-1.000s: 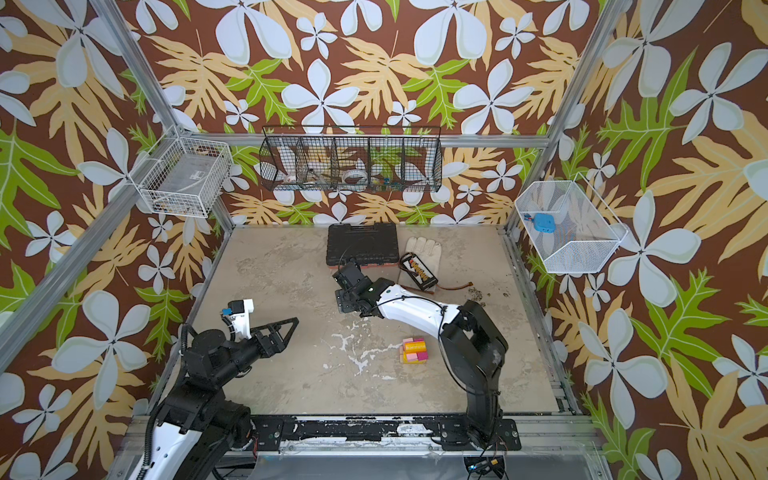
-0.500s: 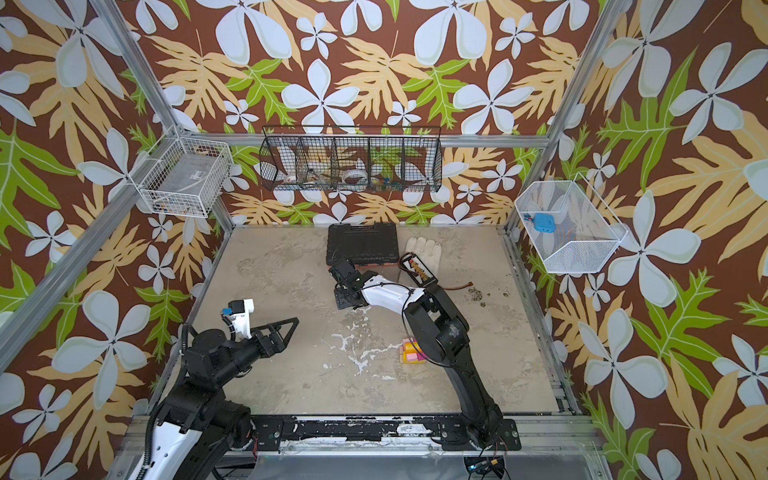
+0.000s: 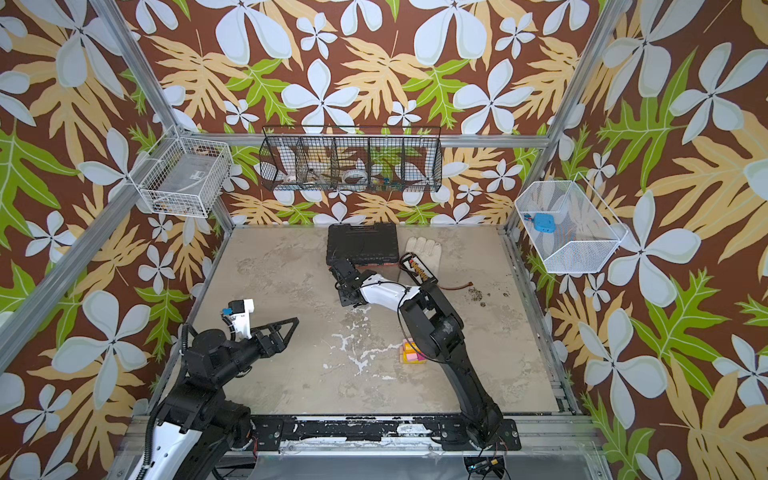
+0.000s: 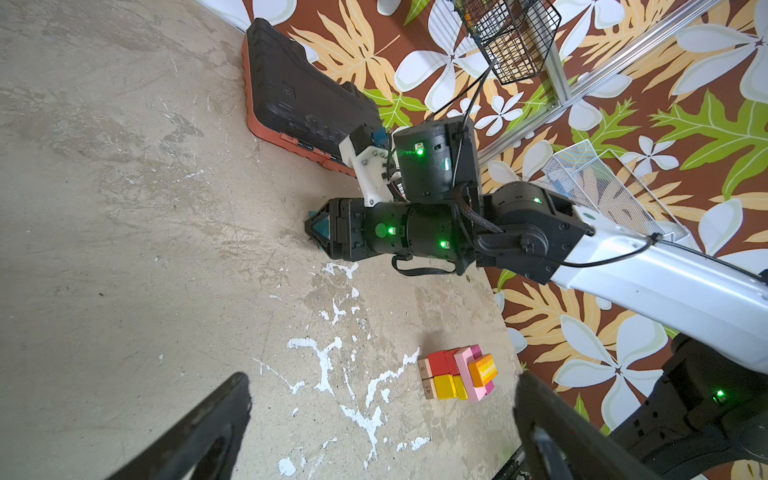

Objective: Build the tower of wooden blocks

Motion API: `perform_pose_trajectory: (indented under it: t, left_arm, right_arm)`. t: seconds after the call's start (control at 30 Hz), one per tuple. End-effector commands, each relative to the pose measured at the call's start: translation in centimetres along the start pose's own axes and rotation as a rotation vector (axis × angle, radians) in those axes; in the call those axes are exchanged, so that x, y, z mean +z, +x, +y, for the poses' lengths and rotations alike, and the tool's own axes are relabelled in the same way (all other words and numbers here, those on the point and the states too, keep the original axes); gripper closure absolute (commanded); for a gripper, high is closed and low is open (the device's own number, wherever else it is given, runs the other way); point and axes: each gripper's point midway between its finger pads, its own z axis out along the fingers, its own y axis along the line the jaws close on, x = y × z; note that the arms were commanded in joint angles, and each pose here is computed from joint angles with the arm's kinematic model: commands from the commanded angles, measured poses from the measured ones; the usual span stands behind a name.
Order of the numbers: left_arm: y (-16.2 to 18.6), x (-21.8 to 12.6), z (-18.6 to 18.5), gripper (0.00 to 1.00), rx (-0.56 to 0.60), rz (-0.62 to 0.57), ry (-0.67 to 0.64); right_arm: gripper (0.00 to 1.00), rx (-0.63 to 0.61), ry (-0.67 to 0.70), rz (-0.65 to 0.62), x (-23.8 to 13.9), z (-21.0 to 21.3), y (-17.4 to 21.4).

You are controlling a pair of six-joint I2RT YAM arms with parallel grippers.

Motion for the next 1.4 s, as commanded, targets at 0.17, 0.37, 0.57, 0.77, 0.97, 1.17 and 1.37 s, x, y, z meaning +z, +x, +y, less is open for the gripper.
perform_pose_trajectory:
  t: [0.17,0.37,0.57,0.77,0.97,1.17,1.37]
  left_arm:
    - [-0.3,0.0,-0.4,0.00,0.000,-0.011,0.020]
    - [-0.3,0.0,-0.4,0.00,0.001,-0.012,0.021]
    - [-0.3,0.0,-0.5,0.00,0.002,-0.014,0.022]
    - [-0.3,-0.1,-0.5,0.00,0.003,-0.015,0.025]
    - [-0.4,-0.1,-0.5,0.00,0.003,-0.018,0.022]
    - [-1.7,-0.8,-0.7,0.00,0.048,-0.071,-0.005]
    - [-2.0,-1.0,-0.3,0.00,0.050,-0.093,-0.032]
  right_arm:
    - [0.64,-0.069,-0.027,0.061,0.2,0.5,2.2]
    - [0.70,-0.134,-0.053,0.054,-1.7,2.0,4.7]
    - [0.73,-0.220,-0.116,0.037,-5.6,4.7,8.6]
    - [0.74,-0.309,-0.139,0.039,-8.3,6.3,13.3]
    - [0.75,-0.332,-0.177,0.023,-10.0,7.2,15.0]
    - [0.75,-0.359,-0.176,0.015,-10.2,6.9,15.3]
    - [0.69,-0.428,-0.151,0.017,-10.2,7.3,17.1]
